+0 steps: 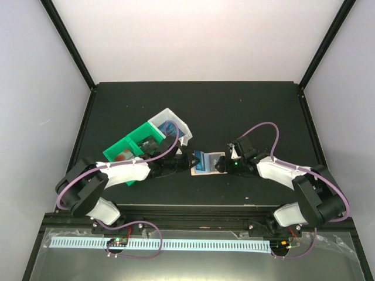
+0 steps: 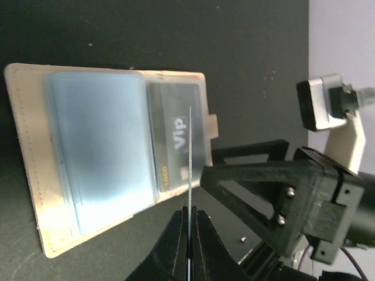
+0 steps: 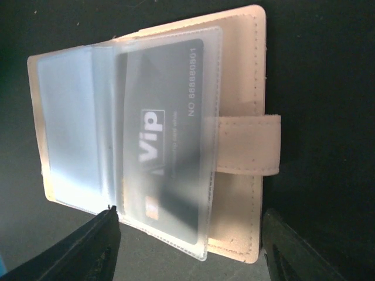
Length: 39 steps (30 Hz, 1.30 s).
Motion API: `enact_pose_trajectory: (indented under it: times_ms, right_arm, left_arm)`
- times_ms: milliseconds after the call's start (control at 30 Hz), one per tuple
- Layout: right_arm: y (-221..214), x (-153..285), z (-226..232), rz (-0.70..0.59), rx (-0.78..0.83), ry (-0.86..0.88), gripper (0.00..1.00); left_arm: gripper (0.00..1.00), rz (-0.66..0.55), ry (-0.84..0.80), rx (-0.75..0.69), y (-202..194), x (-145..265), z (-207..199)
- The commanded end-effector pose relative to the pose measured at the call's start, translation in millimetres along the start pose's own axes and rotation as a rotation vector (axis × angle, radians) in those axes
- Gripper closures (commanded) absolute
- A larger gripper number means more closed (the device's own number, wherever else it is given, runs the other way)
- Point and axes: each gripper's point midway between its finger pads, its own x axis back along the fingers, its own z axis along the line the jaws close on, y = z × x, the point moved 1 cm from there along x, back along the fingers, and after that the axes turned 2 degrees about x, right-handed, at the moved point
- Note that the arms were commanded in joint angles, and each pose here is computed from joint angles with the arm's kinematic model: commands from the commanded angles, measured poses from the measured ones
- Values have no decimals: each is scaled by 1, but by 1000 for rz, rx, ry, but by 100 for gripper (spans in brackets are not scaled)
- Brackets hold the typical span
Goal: Put the credit cards into the card holder
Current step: Insert the credit card into the card holder.
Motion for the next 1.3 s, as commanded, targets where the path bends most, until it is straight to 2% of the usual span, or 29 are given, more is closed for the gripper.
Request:
enact_pose_trajectory:
  times_ms: [0,133,233,667,1133,1267]
  right_arm:
    - [-18,-2,-13,52,-22,-57,34]
    - [-7,-1,-29,22,6,-176,40]
    - [-7,-3,-33,34,15,-206,47]
    - [-19,-13,-45,107,66,-305,63]
    - [-22,-15,-46,113,68,-316,64]
    - [-22,-15,-46,110,66,-316,65]
  left_arm:
    - [98,-61,-2,39,11,-10,1]
    - [99,-31,-38,33,11,-25,-7]
    - [99,-19,-57,26,10,-32,-11]
    - [98,0,-62,21,5,-50,1]
    - [99,7,-66,53,3,-67,7]
    - [98,4,-21,78,2,-71,14]
